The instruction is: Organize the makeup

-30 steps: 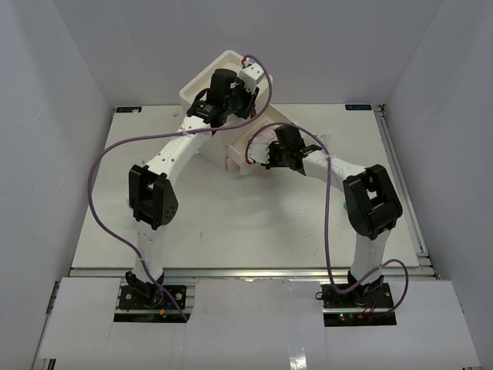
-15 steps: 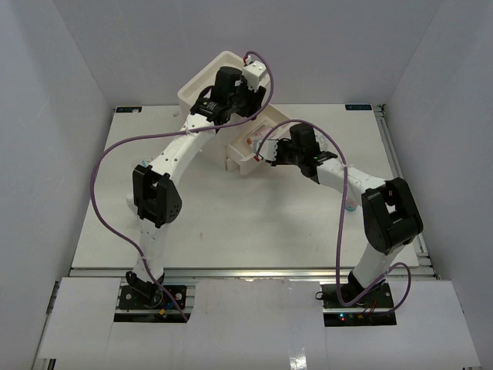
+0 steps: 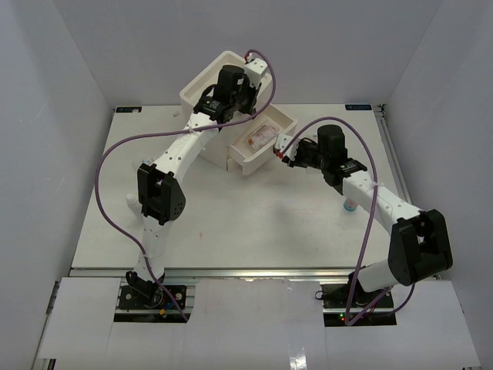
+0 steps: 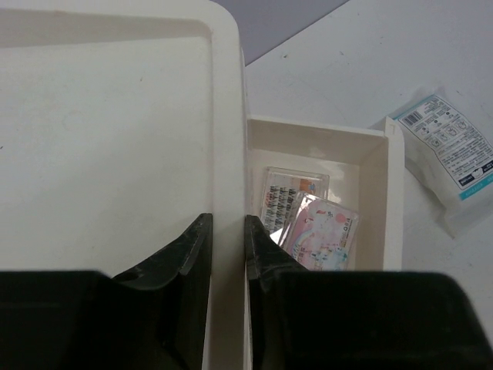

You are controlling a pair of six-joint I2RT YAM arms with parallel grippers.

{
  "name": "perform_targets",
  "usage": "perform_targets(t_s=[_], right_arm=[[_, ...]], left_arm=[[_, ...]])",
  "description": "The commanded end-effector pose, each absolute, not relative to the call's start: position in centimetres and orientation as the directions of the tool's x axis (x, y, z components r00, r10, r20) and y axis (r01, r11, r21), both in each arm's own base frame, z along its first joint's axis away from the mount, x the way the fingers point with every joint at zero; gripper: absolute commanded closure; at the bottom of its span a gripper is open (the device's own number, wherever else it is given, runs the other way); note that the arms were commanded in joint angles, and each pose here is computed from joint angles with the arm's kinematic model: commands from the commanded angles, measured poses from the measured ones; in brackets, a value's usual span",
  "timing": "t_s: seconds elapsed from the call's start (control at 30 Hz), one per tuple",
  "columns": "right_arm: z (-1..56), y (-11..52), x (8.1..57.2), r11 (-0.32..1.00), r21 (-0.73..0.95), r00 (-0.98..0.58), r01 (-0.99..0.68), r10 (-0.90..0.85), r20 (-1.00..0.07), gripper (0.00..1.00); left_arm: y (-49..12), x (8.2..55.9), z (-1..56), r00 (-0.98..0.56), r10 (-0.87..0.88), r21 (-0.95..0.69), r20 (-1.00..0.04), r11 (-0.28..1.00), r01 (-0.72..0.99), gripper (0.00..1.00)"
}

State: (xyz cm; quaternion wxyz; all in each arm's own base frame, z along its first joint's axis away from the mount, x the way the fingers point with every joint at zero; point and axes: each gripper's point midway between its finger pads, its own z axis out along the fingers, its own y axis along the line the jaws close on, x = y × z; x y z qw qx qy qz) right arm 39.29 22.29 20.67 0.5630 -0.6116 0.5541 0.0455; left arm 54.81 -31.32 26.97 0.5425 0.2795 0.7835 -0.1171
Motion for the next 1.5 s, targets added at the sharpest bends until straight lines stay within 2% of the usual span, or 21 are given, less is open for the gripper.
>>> perform_targets(t_s=[0.0, 0.33, 0.6, 0.7, 0.83, 1.03, 1.27, 1.4, 1.47], right_arm=[[21.3, 22.6, 37.8, 0.274, -0.563, 0.348, -0.78, -0.558, -0.753, 0.64], [22.4, 20.8, 38.0, 0.423, -0.375, 0.165, -0.825, -0.454, -0.875, 0.56], [23.6, 18.8, 39.8, 0.587, -0.218, -0.002, -0.78, -0.35, -0.937, 0.49], [24.2, 19.3, 38.8, 0.517, -0.271, 0.075, -0.812, -0.368, -0.927, 0.44], [24.3, 19.7, 36.3, 0.309, -0.451, 0.288, -0.837, -0.451, -0.845, 0.36], [24.3, 20.1, 34.7, 0.111, -0.581, 0.468, -0.806, -0.482, -0.741, 0.36], [23.4, 20.9, 34.8, -0.003, -0.572, 0.498, -0.82, -0.497, -0.711, 0.4], [21.6, 21.7, 35.0, -0.039, -0.541, 0.476, -0.84, -0.532, -0.701, 0.42], [21.5, 21.8, 35.0, -0.037, -0.536, 0.47, -0.843, -0.534, -0.703, 0.43]], left_arm=[[-34.6, 50.7, 20.1, -0.387, 0.396, 0.004, -0.833, 0.703, 0.711, 0.79], [-34.7, 48.3, 20.4, -0.373, 0.404, -0.064, -0.835, 0.602, 0.796, 0.8], [-34.5, 46.8, 21.6, -0.364, 0.378, -0.134, -0.852, 0.514, 0.847, 0.81], [-34.6, 45.9, 22.0, -0.357, 0.373, -0.154, -0.857, 0.476, 0.866, 0.81], [-34.9, 44.9, 22.6, -0.35, 0.364, -0.177, -0.863, 0.43, 0.885, 0.81], [-35.4, 43.6, 23.6, -0.352, 0.345, -0.213, -0.87, 0.379, 0.9, 0.81], [-35.1, 44.1, 24.5, -0.351, 0.329, -0.2, -0.877, 0.413, 0.888, 0.8], [-34.8, 45.3, 24.9, -0.351, 0.321, -0.174, -0.879, 0.469, 0.866, 0.76], [-34.5, 46.1, 24.8, -0.353, 0.321, -0.158, -0.879, 0.503, 0.85, 0.68]])
